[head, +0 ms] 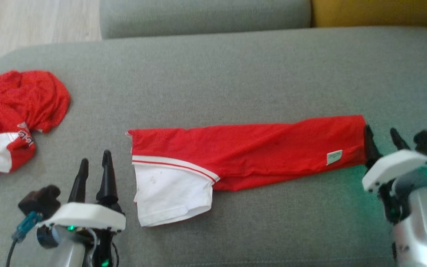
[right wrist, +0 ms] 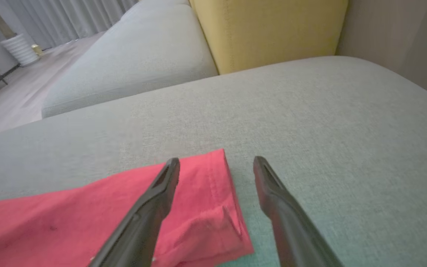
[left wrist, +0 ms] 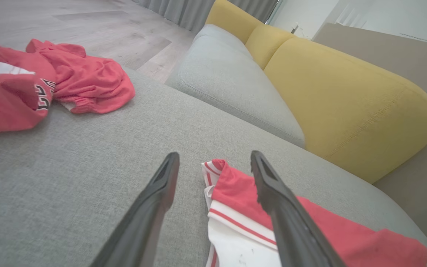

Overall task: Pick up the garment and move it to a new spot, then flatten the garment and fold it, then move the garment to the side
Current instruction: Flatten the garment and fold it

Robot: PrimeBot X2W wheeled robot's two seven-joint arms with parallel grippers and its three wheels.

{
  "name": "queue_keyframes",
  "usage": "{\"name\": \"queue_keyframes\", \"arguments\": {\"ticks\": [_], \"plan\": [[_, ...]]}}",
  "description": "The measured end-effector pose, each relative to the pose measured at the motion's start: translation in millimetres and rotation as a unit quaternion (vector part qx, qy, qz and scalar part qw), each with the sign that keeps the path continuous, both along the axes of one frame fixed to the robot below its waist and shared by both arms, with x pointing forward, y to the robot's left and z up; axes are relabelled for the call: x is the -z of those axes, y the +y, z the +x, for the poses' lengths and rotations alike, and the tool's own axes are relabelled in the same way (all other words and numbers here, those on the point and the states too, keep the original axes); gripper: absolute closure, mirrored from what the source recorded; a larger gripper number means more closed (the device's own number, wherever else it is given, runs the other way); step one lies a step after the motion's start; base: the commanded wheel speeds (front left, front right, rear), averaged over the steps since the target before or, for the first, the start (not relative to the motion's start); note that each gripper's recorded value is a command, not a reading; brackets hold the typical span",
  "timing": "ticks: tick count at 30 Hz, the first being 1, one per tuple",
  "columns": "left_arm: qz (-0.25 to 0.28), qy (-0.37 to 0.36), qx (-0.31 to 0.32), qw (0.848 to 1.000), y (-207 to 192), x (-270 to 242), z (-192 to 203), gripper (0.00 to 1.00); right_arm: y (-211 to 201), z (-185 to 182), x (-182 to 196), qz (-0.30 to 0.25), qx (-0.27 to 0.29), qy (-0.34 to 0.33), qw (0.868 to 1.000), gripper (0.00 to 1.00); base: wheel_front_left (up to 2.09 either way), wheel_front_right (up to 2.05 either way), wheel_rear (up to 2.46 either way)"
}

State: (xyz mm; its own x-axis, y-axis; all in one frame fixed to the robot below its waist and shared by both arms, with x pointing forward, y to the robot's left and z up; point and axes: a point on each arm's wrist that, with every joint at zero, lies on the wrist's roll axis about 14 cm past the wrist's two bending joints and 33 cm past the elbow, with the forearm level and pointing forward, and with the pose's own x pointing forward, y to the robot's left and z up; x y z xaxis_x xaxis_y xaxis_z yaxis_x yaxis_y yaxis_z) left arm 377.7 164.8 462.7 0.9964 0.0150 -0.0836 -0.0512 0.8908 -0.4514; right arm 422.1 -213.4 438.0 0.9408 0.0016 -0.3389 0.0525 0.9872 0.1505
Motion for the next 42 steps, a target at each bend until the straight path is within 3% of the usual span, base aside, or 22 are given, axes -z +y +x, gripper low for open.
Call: {"name": "queue_keyframes", "arguments": {"ticks": [5, 11, 20, 21, 22, 23, 32, 38, 42], "plan": [[-0.001, 0.009, 0.007, 1.000, -2.8, 9.4, 13.7, 0.00, -8.8, 13.8, 28.0, -0.001, 0.014, 0.083, 0.996, 0.00, 0.00, 0.00, 0.00], [0.002, 0.015, 0.005, 1.000, 1.5, 17.0, 25.5, 0.00, 5.4, 8.5, 67.9, 0.018, 0.003, 0.187, 0.982, 0.00, 0.00, 0.00, 0.00], [0.005, 0.021, -0.003, 1.000, 8.4, 22.6, 27.8, 0.00, 7.8, 11.9, 72.5, 0.026, -0.001, 0.220, 0.975, 0.00, 0.00, 0.00, 0.00], [0.005, 0.020, -0.003, 1.000, 8.7, 21.6, 29.1, 0.00, 8.5, 11.4, 72.6, 0.031, -0.001, 0.223, 0.974, 0.04, 0.00, 0.00, 0.00], [0.005, 0.018, -0.003, 1.000, 8.4, 20.2, 30.4, 0.00, 9.4, 10.9, 72.6, 0.035, -0.002, 0.225, 0.974, 0.70, 0.00, 0.00, 0.00], [0.005, 0.015, -0.002, 1.000, 7.9, 18.8, 31.3, 0.00, 9.8, 10.4, 72.2, 0.037, -0.002, 0.227, 0.973, 1.00, 0.00, 0.00, 0.00], [0.006, 0.007, -0.004, 1.000, 9.3, 12.9, 31.8, 0.00, -19.4, 0.8, 63.2, 0.018, 0.034, 0.206, 0.978, 1.00, 0.00, 0.00, 0.00], [0.005, -0.003, -0.002, 1.000, 7.3, 5.9, 30.8, 0.00, -98.1, -4.7, 29.9, -0.080, 0.118, 0.155, 0.978, 1.00, 0.00, 0.00, 0.00], [0.004, -0.011, -0.001, 1.000, 5.7, -0.7, 29.4, 0.00, -107.7, -11.6, 23.2, -0.091, 0.140, 0.149, 0.975, 1.00, 0.00, 0.00, 0.00]]}}
